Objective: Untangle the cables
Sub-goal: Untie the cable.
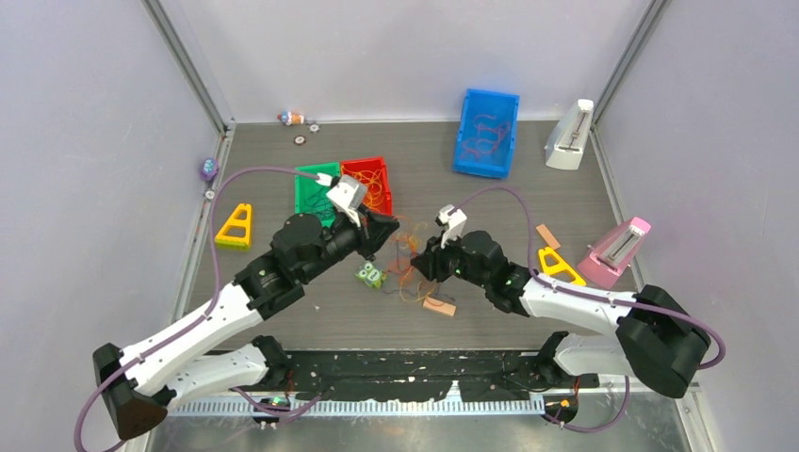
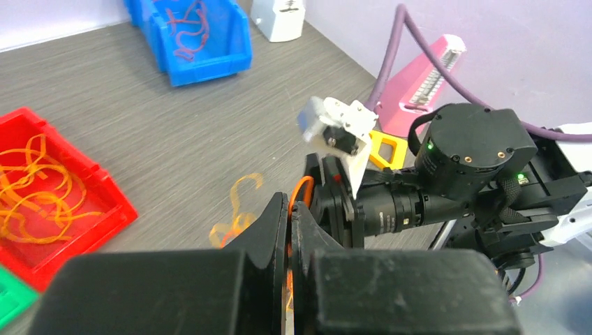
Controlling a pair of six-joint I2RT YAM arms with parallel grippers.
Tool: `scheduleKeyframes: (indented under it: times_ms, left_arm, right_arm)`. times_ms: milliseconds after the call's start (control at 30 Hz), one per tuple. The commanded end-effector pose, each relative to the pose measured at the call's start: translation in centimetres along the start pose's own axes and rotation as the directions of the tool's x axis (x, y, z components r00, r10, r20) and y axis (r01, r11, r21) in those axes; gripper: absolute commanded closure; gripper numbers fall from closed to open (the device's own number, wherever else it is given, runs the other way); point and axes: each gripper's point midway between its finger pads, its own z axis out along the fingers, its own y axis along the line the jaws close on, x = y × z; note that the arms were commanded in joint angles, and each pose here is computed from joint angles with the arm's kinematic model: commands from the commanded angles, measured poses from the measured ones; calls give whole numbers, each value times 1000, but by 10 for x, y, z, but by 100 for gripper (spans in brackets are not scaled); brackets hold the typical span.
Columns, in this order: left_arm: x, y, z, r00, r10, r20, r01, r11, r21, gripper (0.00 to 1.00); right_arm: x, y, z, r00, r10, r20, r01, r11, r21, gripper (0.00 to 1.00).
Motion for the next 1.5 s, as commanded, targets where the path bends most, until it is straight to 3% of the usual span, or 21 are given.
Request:
scheduleKeyframes:
  times_ms: [0,67,167,367,467,533,600,633,667,733,867,933,1133,1300,1467]
  left_arm:
    - [-45,16,-25,996,-31,88,39,994,-100,100]
    - [-57,39,-41,994,-32,107,54,976,-209,100]
    - [-71,66,-66,990,-43,131,85,938,-335,100]
    - [-71,102,-99,984,-55,169,128,879,-459,100]
    - [-66,110,-105,984,-53,171,131,865,-484,100]
    - [-64,113,-106,984,-53,168,131,858,-496,100]
    - [-63,111,-102,985,-55,162,128,867,-482,100]
    - [-63,110,-99,986,-57,157,126,872,-472,100]
    - [-61,108,-96,987,-61,149,124,878,-463,100]
    - [-61,104,-89,988,-63,140,118,895,-429,100]
    - [-62,93,-75,991,-57,120,96,930,-354,100]
    - [-64,93,-73,991,-60,120,99,929,-356,100]
    - [-84,89,-76,987,-48,154,100,929,-355,100]
    - [-108,74,-74,984,-57,171,107,947,-302,100]
    - [-137,49,-67,979,-95,178,130,972,-198,100]
  right_arm:
    - [4,-69,-15,995,62,81,-87,928,363,76]
    - [12,-92,-28,993,87,84,-117,873,474,85]
    - [22,-125,-52,988,132,85,-156,780,606,87]
    - [37,-171,-89,949,259,177,-308,654,691,90]
    - [36,-172,-93,940,283,189,-334,659,674,90]
    - [27,-164,-89,947,270,175,-318,702,638,80]
    - [17,-152,-83,956,246,158,-292,765,574,53]
    - [15,-144,-80,963,233,137,-270,800,536,32]
    - [7,-139,-80,964,219,151,-266,817,512,19]
    - [-4,-127,-78,970,183,159,-236,862,449,10]
    - [-22,-81,-68,986,104,127,-129,970,204,7]
    - [-30,-64,-64,989,72,126,-89,988,128,6]
    - [-47,-33,-48,992,-48,121,41,997,59,0]
    - [-49,-8,-18,991,-105,82,103,994,25,0]
    - [-51,22,11,982,-146,119,155,986,-65,5]
